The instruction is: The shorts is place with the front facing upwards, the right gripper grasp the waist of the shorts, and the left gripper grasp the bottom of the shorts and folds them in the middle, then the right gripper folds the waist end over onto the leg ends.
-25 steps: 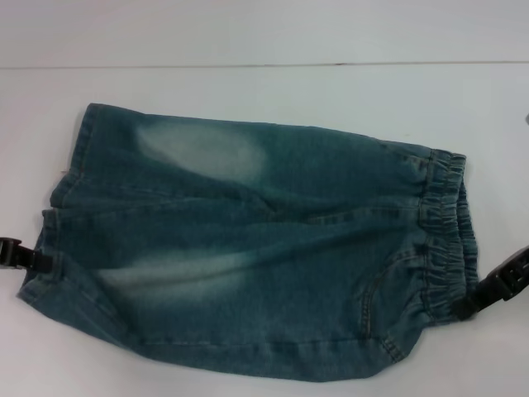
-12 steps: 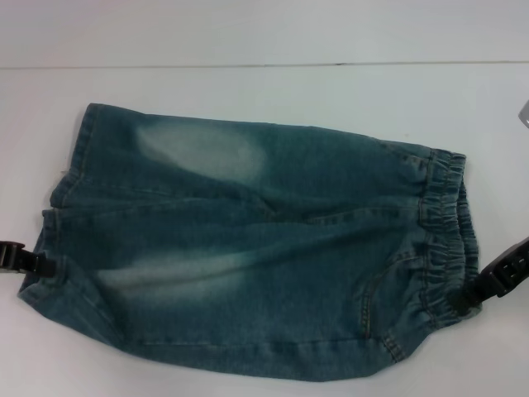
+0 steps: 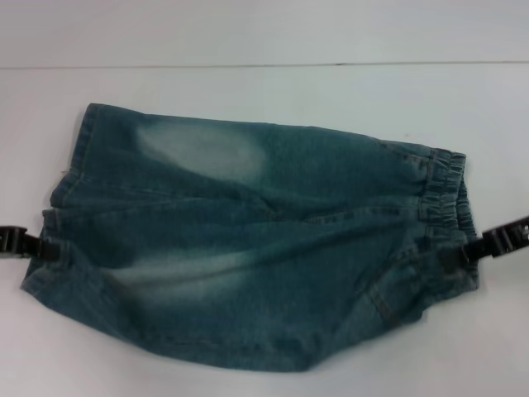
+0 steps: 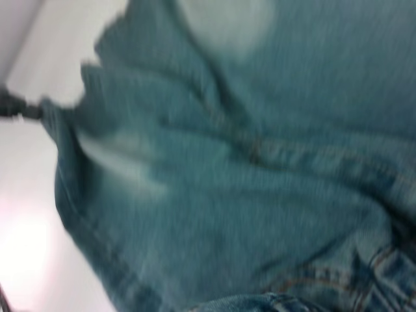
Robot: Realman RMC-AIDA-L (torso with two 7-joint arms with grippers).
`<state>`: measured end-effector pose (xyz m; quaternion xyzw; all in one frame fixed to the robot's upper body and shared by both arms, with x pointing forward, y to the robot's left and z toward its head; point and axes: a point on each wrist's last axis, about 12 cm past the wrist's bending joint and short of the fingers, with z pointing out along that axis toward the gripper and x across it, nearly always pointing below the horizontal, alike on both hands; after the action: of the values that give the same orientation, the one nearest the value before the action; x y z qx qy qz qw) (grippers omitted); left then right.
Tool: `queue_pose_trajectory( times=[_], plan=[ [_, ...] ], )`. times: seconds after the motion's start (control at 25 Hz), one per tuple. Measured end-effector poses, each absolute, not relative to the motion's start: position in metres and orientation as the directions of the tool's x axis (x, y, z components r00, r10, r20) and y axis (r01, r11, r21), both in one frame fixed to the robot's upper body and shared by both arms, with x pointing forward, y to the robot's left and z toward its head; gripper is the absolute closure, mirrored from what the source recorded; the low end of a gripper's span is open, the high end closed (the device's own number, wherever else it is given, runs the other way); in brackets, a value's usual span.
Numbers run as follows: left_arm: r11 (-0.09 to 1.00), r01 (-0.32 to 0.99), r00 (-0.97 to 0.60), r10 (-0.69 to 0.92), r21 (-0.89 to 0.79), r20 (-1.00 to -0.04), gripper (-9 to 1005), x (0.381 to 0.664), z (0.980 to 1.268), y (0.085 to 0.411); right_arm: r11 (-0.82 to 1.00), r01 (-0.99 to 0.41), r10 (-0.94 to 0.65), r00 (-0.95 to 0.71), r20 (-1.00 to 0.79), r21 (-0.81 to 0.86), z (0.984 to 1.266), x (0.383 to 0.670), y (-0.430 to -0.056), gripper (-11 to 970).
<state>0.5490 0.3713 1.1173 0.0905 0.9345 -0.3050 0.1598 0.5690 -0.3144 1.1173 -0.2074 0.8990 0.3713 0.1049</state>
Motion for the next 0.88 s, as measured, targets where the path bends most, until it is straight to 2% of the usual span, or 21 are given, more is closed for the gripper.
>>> queue_pose_trajectory(
  times=[0.4,0.88],
  plan=[
    [0.811,0.251,-0.911,0.014,-0.528,-0.411,997,0.563,1.118,0.370,0.649,-0.379,-0.055,-0.888,-0.456,0.660,1.112,0.573,-0.327,925],
    [0.816,0.235,-0.862,-0.076,-0.528,-0.501,997,0.581,1.117,0.366,0.665,-0.311,0.180,-0.816,-0.550,0.679,1.096,0.587,-0.323,921]
  ],
)
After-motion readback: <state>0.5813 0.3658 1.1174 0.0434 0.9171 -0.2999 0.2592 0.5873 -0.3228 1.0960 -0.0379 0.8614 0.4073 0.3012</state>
